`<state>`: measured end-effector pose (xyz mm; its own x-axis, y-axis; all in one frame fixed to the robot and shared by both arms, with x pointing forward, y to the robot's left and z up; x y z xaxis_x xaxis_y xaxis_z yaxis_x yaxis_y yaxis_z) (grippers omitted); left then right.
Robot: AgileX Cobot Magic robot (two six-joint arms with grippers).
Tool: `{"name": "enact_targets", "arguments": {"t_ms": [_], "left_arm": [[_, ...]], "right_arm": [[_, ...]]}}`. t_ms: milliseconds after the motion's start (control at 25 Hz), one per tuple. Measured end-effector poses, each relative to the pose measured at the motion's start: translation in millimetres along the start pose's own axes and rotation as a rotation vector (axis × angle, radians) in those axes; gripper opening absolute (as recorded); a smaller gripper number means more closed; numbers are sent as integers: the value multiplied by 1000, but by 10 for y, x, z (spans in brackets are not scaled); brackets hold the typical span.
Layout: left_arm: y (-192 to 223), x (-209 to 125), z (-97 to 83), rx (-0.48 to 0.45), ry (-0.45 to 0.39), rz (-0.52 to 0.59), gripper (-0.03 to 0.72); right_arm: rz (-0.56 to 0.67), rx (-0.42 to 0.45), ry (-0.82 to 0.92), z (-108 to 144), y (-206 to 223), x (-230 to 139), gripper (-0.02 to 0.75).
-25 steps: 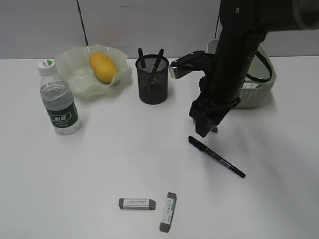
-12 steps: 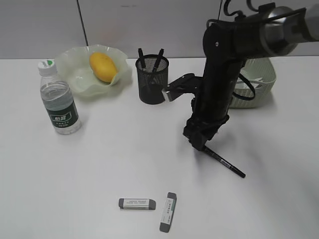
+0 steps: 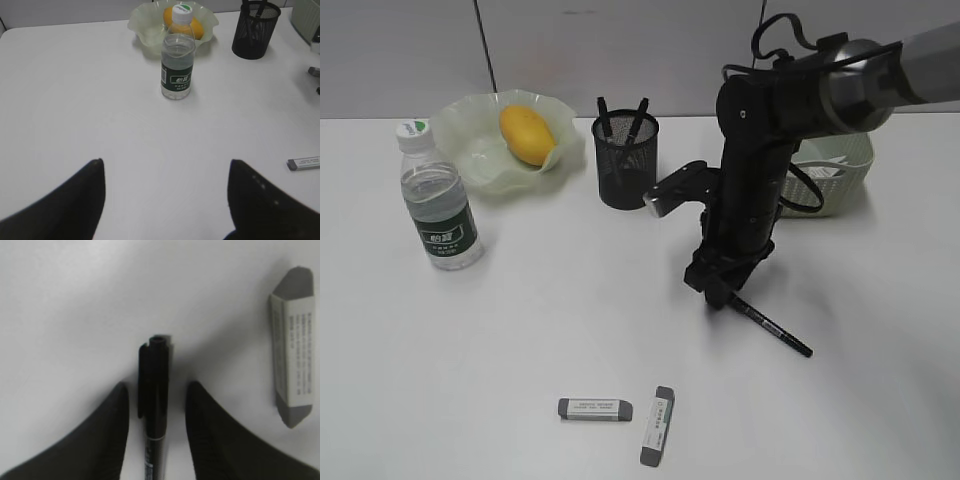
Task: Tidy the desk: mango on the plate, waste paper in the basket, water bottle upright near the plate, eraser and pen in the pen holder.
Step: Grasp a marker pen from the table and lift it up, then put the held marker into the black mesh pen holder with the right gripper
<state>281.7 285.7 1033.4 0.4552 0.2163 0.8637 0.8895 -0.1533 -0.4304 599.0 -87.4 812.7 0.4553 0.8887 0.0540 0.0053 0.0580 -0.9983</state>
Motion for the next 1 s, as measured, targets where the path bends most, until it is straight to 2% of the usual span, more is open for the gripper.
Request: {"name": "enact_targets", "arguments": {"t_ms": [80, 160, 320, 480, 600, 840, 1000], "left_arm": [[0, 0, 0, 0, 0, 0, 578], [0, 0, 0, 0, 0, 0, 578], [0, 0, 0, 0, 0, 0, 578], [0, 0, 0, 0, 0, 0, 578], [0, 0, 0, 0, 0, 0, 578], [0, 0, 0, 0, 0, 0, 578], [0, 2, 0, 0, 0, -1, 578]], "right_arm": [[2, -1, 1, -2, 4, -2, 258], [2, -2, 2, -3, 4, -3, 139], [-22, 3, 40, 12, -67, 28, 134], [-150, -15, 76, 15, -483, 200, 134], [-334, -67, 110, -36, -933, 431, 134], [-823, -210, 263, -288, -1809, 948, 134], [-1012, -331, 337, -495, -2054, 1067, 134]]}}
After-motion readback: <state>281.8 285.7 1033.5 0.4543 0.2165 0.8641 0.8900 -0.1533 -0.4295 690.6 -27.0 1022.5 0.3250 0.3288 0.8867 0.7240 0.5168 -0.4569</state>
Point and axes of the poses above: a point on each arm's last joint axis where the gripper is mounted, y pointing out along that axis toward the gripper, z along the wrist's bending axis when the last joint is at zero, x = y × z, the point moved 6 cm from there along y, pointing out along that axis toward the gripper, and after that the axes turned 15 degrees about -y, right-handed, at the moved point
